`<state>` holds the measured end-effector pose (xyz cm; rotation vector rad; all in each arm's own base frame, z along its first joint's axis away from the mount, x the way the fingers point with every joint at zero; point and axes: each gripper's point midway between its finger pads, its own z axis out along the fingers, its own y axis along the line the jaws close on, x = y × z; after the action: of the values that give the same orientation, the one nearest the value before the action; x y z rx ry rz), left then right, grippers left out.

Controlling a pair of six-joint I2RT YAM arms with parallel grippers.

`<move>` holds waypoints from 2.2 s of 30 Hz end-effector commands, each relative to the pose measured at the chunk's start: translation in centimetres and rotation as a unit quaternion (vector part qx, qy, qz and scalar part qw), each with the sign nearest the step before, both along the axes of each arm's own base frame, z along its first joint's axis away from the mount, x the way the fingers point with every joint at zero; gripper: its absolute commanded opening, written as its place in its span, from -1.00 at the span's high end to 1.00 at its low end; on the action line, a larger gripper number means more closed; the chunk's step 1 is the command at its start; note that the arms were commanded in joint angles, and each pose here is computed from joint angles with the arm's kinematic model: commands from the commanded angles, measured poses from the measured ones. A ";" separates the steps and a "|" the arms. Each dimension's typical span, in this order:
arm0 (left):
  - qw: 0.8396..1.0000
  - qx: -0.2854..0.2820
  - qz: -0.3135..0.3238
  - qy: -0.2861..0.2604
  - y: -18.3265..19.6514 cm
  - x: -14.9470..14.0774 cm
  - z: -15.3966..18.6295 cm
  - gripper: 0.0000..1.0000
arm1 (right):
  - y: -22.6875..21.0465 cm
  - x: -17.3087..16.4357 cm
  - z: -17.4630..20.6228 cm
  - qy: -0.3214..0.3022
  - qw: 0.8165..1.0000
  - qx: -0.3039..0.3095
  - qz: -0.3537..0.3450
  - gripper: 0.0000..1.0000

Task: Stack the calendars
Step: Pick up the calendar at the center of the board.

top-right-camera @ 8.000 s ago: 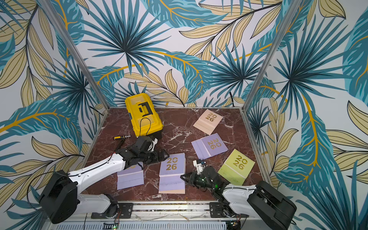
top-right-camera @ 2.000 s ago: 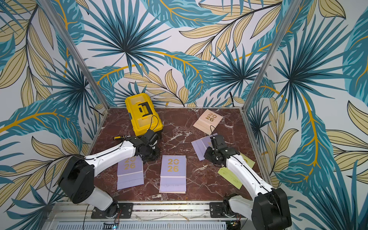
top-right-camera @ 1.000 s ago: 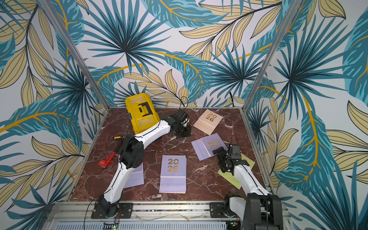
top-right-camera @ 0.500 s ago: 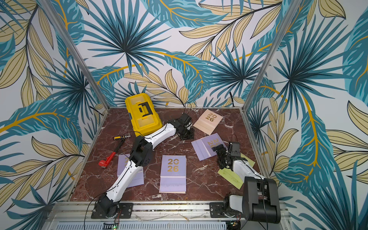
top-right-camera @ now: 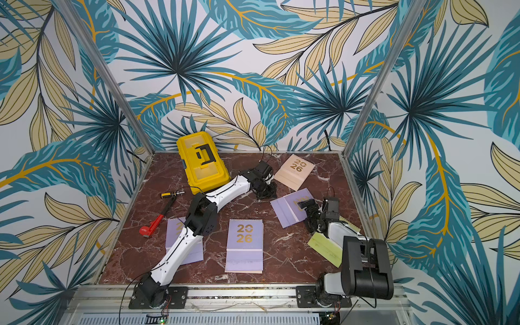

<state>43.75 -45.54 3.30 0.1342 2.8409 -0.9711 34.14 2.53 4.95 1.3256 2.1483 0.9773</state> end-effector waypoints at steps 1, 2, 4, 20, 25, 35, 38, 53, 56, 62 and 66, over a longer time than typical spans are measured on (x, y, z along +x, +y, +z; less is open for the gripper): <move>1.000 0.000 -0.008 0.020 -0.5 -0.9 -1.3 1.00 | 0.4 -2.0 -3.6 0.054 0.998 0.024 -0.014 -0.90; 1.000 0.000 -0.009 0.021 -0.5 -1.0 -1.4 1.00 | 0.5 -1.8 -3.5 0.048 0.998 0.028 -0.012 -0.89; 1.000 0.000 -0.009 0.024 -0.5 -1.1 -1.5 1.00 | 0.8 -1.2 -3.1 0.024 0.999 0.039 -0.007 -0.89; 0.999 -0.004 -0.014 0.037 -0.6 -1.6 -1.8 1.00 | 2.5 2.7 5.0 -0.182 0.979 0.088 0.040 -0.70; 0.999 -0.004 -0.015 0.037 -0.6 -1.8 -1.7 1.00 | 2.6 2.8 5.9 -0.209 0.972 0.097 0.038 -0.60; 0.999 0.000 -0.016 0.036 -0.3 -1.9 -1.6 1.00 | 2.3 2.5 6.0 -0.226 0.969 0.094 0.029 -0.45; 0.999 0.000 -0.015 0.037 -0.3 -2.0 -1.5 1.00 | 2.4 2.6 6.5 -0.239 0.965 0.099 0.031 -0.45; 0.999 0.003 -0.018 0.035 -0.1 -2.2 -1.3 1.00 | 2.8 3.6 4.9 -0.235 0.965 0.115 0.031 -0.12; 0.999 0.003 -0.018 0.033 -0.1 -2.1 -1.1 1.00 | 2.7 3.9 4.9 -0.234 0.965 0.113 0.029 -0.04; 0.999 0.006 -0.015 0.031 0.4 -1.9 -0.9 1.00 | 2.3 3.5 3.3 -0.191 0.977 0.084 0.029 0.20; 1.000 0.004 -0.014 0.024 0.7 -1.5 -0.3 1.00 | 2.0 2.7 2.7 -0.155 0.986 0.047 0.036 0.37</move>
<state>43.42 -45.79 3.26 0.1433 2.8393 -1.0271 37.27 4.46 7.89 1.0867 1.8665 1.3177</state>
